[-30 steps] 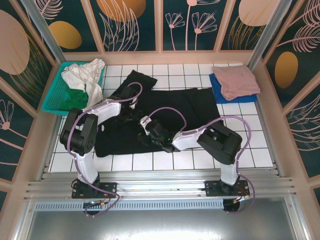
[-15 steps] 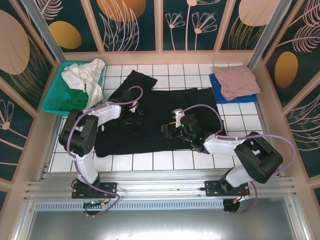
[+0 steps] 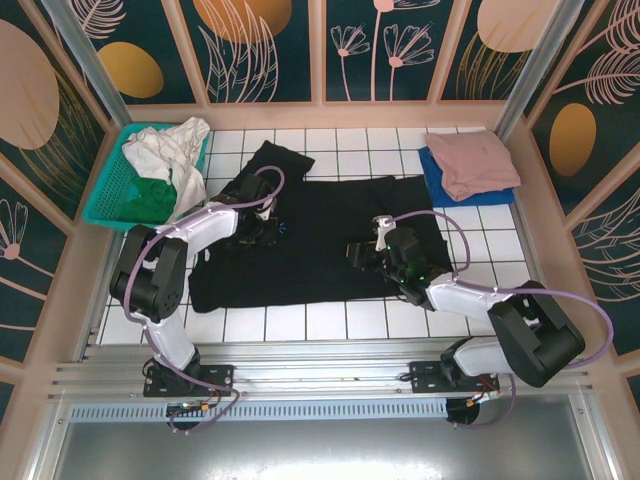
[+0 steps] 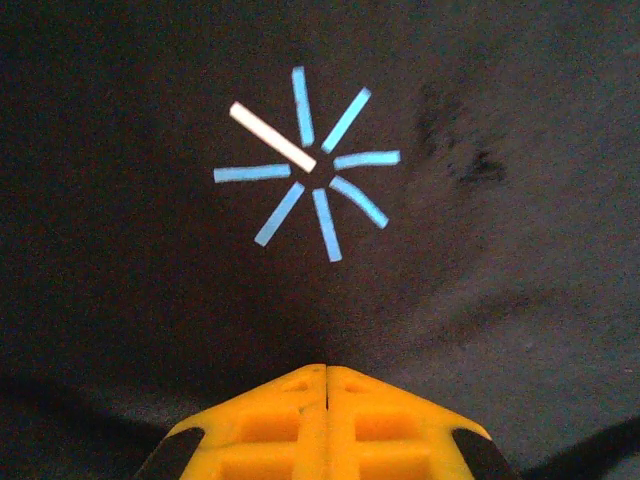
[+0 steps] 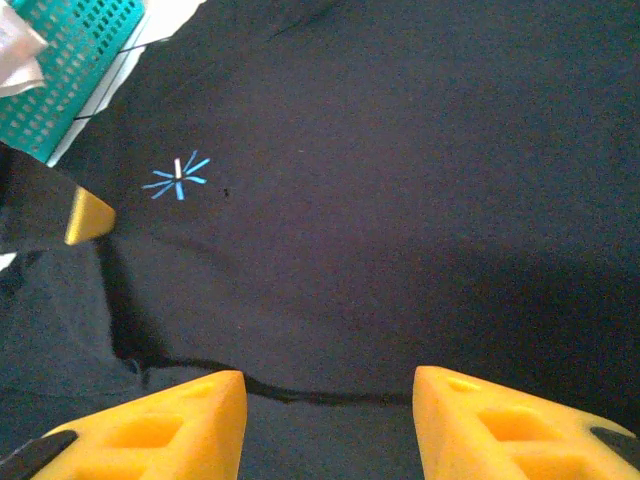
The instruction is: Fold and stack the t-shirts
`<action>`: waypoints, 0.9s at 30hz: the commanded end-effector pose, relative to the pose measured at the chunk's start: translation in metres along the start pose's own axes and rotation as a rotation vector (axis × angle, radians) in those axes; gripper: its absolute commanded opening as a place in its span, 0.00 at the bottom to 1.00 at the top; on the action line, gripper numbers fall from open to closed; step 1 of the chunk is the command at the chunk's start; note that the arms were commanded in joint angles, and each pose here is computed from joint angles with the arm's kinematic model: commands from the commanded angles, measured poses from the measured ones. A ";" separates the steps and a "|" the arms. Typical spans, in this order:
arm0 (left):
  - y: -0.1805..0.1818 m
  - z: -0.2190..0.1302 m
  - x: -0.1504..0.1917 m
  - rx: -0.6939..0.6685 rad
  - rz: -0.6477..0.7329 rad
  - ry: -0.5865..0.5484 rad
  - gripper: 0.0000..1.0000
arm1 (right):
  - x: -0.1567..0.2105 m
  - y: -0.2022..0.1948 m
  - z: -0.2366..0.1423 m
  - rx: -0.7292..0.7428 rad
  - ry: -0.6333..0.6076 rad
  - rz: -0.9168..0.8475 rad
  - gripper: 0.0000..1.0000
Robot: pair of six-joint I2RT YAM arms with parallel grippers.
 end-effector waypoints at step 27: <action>0.092 -0.039 0.056 -0.256 -0.414 -0.219 0.72 | 0.045 -0.028 0.014 0.233 0.228 0.048 0.44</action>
Point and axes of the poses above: each hand's point on the last joint's axis, 136 mm out from that joint toward the fingers, its own z axis out along the fingers, its own y axis along the line the jaws close on, x = y × z, the point moved 5 cm from there along -z, back along the fingers, and after that the axes turned 9 degrees about -z, right-handed, at the moved point
